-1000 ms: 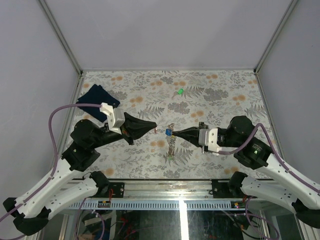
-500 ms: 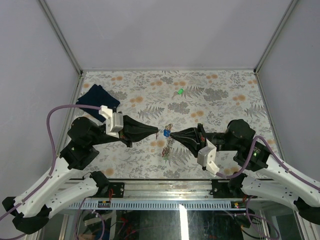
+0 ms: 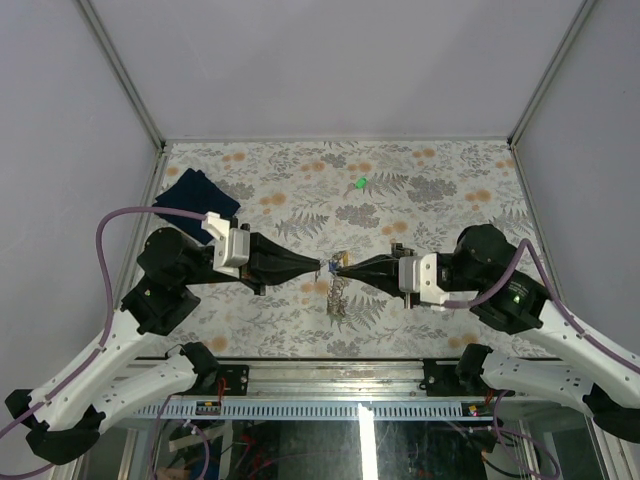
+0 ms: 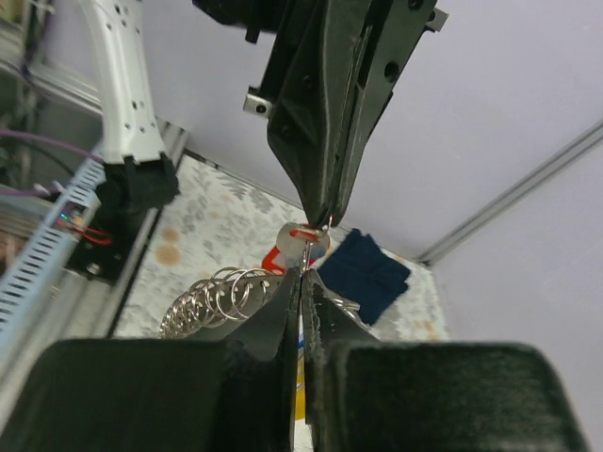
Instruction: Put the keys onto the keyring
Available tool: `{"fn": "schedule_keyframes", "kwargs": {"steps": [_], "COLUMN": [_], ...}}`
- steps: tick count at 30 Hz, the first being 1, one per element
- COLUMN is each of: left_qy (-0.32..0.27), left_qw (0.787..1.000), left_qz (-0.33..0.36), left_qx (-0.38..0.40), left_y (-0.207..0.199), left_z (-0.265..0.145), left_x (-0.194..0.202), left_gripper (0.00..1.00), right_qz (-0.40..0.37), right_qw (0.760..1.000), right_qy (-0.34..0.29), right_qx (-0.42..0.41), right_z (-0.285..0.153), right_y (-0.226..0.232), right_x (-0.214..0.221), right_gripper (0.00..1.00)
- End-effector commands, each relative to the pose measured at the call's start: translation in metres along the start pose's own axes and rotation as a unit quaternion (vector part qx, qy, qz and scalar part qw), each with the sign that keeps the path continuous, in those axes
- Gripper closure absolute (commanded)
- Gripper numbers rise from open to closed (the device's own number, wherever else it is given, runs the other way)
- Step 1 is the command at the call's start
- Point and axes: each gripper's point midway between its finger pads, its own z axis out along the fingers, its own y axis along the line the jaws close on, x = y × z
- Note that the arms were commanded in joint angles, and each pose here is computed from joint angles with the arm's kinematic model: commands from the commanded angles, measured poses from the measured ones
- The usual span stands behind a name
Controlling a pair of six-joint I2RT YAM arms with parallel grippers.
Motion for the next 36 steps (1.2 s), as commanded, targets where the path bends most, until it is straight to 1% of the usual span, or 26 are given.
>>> {"fn": "schedule_keyframes", "kwargs": {"steps": [1,4,8,16,22,26,30,36], "left_qy": [-0.023,-0.031,-0.035,-0.045,-0.045,-0.045,-0.046,-0.063], "left_qw": [0.999,0.999,0.999,0.997,0.994,0.994,0.994,0.997], "left_qz": [0.024,0.022,0.017,0.016,0.015,0.015,0.015,0.002], "left_qx": [0.009,0.009,0.02,0.068,0.095,0.102,0.096,0.038], "left_y": [-0.002,-0.004,-0.008,-0.026,-0.035,-0.037,-0.036,-0.02], "left_z": [0.0,0.0,0.0,-0.002,-0.003,-0.004,-0.004,-0.004], "left_x": [-0.02,-0.022,-0.024,-0.032,-0.034,-0.034,-0.034,-0.033], "left_gripper": [1.0,1.0,1.0,1.0,1.0,1.0,1.0,1.0], "right_qz": [0.097,0.125,0.137,0.156,0.16,0.166,0.191,0.222], "right_qw": [0.994,0.989,0.984,0.975,0.972,0.972,0.97,0.965], "right_qy": [-0.05,-0.074,-0.106,-0.136,-0.148,-0.146,-0.124,-0.081], "right_qx": [-0.017,-0.022,-0.032,-0.08,-0.083,-0.082,-0.089,-0.111], "right_z": [0.002,0.005,0.006,0.012,0.01,0.012,0.015,0.02], "right_y": [0.002,0.009,0.014,0.023,0.024,0.023,0.024,0.025], "right_x": [-0.038,-0.04,-0.046,-0.06,-0.065,-0.064,-0.058,-0.054], "right_gripper": [1.0,1.0,1.0,1.0,1.0,1.0,1.0,1.0]}}
